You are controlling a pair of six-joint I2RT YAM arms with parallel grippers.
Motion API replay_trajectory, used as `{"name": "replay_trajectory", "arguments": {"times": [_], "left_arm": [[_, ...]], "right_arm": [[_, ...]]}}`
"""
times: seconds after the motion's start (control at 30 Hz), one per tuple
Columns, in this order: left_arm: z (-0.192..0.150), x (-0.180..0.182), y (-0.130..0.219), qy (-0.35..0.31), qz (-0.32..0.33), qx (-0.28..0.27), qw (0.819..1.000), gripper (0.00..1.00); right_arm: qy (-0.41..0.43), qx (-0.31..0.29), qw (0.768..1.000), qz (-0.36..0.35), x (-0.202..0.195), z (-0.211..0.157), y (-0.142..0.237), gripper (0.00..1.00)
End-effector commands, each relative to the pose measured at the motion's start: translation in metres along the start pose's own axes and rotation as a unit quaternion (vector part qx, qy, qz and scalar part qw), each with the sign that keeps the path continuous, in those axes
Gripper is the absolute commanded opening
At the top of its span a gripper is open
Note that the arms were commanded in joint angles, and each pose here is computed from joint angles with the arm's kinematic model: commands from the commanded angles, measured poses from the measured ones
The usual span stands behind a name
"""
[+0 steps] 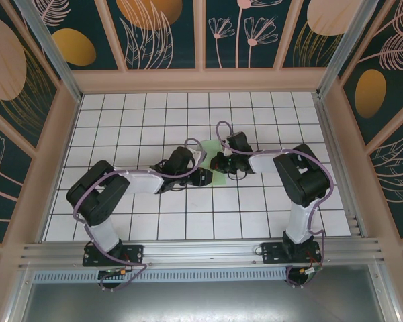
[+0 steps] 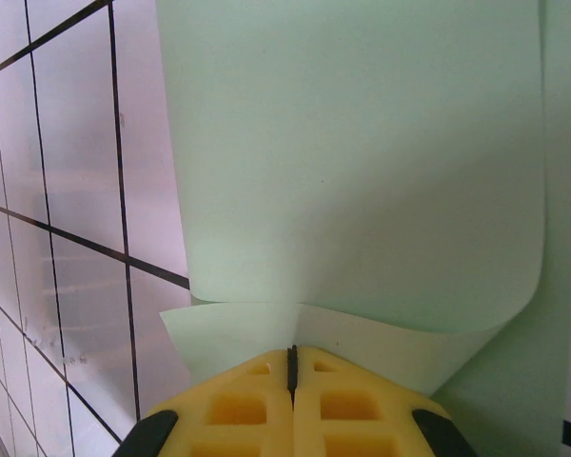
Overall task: Fold a paper plane with a square sheet of paper (fold left side to right side)
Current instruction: Fold the triangle a second time at the center of the table.
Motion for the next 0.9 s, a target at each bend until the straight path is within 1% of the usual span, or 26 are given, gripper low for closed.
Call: {"name": "replay_trajectory", "arguments": {"times": [0.0,0.07,0.2,0.27,0.7,0.87], "left_arm": [[-0.002,0.003,-0.009,-0.002,-0.004,0.017,1.000,0.31],[-0.005,0.006,-0.011,-0.003,0.002,0.022,1.000,0.31],[-0.012,0.022,-0.011,-0.008,0.045,0.036,0.998,0.31],[-0.014,0.025,-0.010,-0.011,0.056,0.039,0.998,0.32],[-0.026,0.038,-0.008,-0.008,0.088,0.054,0.995,0.32],[-0.033,0.038,-0.009,-0.005,0.082,0.060,0.995,0.31]], "right_arm": [[-0.008,0.014,0.999,-0.039,-0.018,-0.010,-0.004,0.00],[-0.007,0.014,0.999,-0.039,-0.018,-0.010,-0.004,0.00],[-0.007,0.015,0.999,-0.042,-0.020,-0.012,-0.003,0.00],[-0.006,0.014,0.999,-0.043,-0.020,-0.011,-0.003,0.00],[-0.004,0.013,0.999,-0.049,-0.021,-0.010,-0.003,0.00],[-0.001,0.012,0.999,-0.047,-0.018,-0.009,-0.003,0.00]]}}
Point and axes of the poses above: each hand's point on the last joint's axis, 136 mm out from that joint toward the fingers, its own y axis back along the fingers, its own x axis along the line the jaws close on, z = x × y, the point moved 1 cm from there along y, back along the fingers, and after that the axes turned 15 degrees about -y, right-handed, at the moved point
